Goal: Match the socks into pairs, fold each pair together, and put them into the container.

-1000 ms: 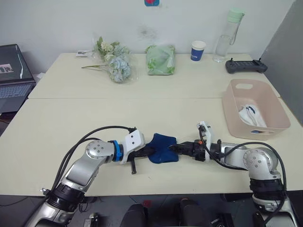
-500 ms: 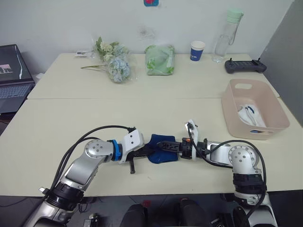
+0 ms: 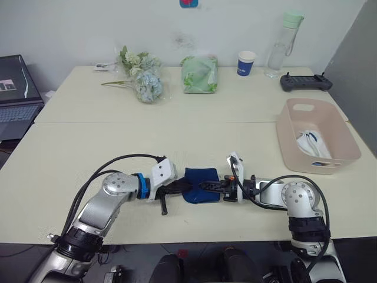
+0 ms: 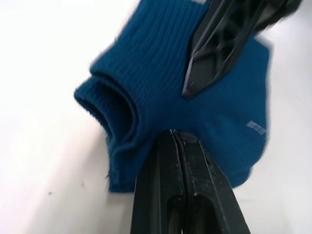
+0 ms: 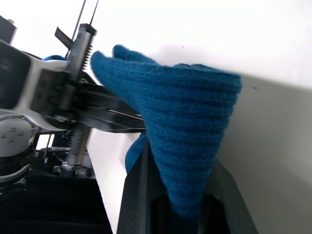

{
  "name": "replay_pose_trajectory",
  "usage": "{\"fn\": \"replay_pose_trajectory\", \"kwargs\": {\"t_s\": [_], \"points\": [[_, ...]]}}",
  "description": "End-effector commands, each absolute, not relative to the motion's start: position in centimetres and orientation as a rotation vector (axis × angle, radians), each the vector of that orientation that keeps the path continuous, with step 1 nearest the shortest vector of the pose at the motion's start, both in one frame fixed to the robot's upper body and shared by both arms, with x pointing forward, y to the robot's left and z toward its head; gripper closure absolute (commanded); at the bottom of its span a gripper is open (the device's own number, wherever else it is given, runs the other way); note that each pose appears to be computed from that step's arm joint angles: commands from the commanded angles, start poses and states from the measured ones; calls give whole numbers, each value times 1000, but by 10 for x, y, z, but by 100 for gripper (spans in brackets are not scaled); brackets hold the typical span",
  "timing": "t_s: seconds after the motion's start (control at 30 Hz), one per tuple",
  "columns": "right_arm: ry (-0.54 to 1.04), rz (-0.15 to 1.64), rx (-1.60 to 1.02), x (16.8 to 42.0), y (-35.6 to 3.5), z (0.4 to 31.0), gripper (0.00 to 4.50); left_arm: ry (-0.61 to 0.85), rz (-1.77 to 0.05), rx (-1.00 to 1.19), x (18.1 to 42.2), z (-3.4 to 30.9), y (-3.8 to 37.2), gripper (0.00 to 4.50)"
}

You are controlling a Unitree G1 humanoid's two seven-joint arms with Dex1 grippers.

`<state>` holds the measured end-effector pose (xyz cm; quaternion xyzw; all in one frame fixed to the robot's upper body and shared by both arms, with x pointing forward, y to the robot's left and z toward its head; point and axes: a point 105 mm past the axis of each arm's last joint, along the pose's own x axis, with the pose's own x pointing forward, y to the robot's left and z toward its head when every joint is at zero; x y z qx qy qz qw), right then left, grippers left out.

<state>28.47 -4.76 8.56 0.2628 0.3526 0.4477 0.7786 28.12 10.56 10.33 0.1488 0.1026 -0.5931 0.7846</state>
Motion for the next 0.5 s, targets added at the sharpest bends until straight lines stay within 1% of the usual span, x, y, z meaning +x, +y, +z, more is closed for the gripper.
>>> {"fn": "replay_pose_trajectory", "kwargs": {"t_s": [0.03,0.13,0.27,0.33,0.43,0.5], "points": [[600,940,592,300,-72,128,450,106,-1327,290,284,155,105,391],[474,919,510,308,-96,168,450,36,-1341,249,293,194,96,298],[313,796,309,317,-139,215,450,-104,-1353,235,305,241,72,166],[244,698,206,322,-166,240,450,-172,-1362,217,308,259,57,102],[169,571,83,326,-202,272,450,-222,-1390,192,310,269,39,2],[138,456,-65,327,-232,289,450,-249,-1412,189,311,270,25,2]]}}
